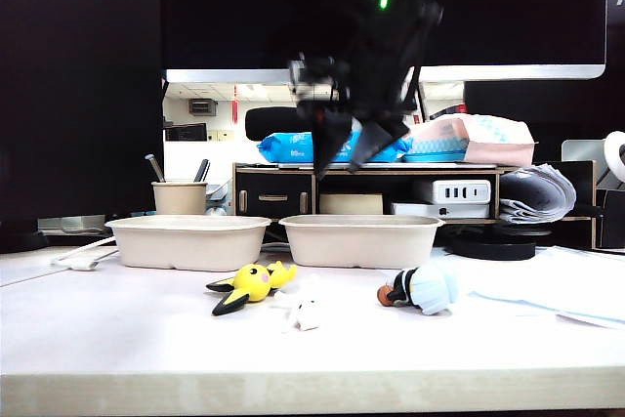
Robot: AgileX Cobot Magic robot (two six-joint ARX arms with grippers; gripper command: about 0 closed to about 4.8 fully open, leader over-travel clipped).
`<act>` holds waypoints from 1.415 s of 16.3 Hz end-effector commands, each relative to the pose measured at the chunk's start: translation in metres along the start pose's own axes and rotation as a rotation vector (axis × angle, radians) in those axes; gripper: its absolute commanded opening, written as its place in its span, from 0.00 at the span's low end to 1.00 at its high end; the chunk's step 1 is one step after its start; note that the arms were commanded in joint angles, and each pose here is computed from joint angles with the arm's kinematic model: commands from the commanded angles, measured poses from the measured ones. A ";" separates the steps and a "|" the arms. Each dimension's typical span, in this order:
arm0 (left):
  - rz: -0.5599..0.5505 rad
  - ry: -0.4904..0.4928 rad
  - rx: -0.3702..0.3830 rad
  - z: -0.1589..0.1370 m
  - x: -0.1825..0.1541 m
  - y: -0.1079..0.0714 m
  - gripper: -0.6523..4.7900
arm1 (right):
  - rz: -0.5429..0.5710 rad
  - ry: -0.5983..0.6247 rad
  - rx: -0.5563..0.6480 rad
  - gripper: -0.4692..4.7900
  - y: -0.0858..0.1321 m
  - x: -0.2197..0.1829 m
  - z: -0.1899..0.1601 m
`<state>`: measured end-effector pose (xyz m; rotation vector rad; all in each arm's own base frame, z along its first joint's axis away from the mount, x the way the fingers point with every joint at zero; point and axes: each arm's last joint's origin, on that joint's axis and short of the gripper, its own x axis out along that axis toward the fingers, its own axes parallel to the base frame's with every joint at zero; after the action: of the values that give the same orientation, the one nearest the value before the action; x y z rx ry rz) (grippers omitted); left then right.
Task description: Put the dolls with similar sizes into the same paper box, while dolls with different sizes go into separate paper boxes.
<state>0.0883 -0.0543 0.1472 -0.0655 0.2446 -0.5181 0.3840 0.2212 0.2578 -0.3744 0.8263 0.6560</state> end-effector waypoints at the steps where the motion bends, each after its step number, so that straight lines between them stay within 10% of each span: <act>1: 0.018 0.139 0.000 -0.010 0.008 0.001 0.11 | 0.150 0.127 -0.023 0.67 0.030 -0.007 -0.008; 5: 0.029 0.221 0.002 -0.018 0.011 0.002 0.11 | 0.190 0.335 -0.039 0.67 0.078 -0.011 -0.022; 11: 0.029 0.219 0.002 -0.017 0.011 0.002 0.11 | -0.044 0.450 -0.009 0.67 0.145 -0.017 -0.035; 23: 0.029 0.218 0.002 -0.017 0.011 0.002 0.11 | -0.111 0.457 0.159 0.67 0.159 0.013 -0.071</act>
<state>0.0940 -0.0578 0.1270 0.0017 0.4638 -0.4965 0.2447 0.3042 0.1946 -0.4527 1.2919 0.4073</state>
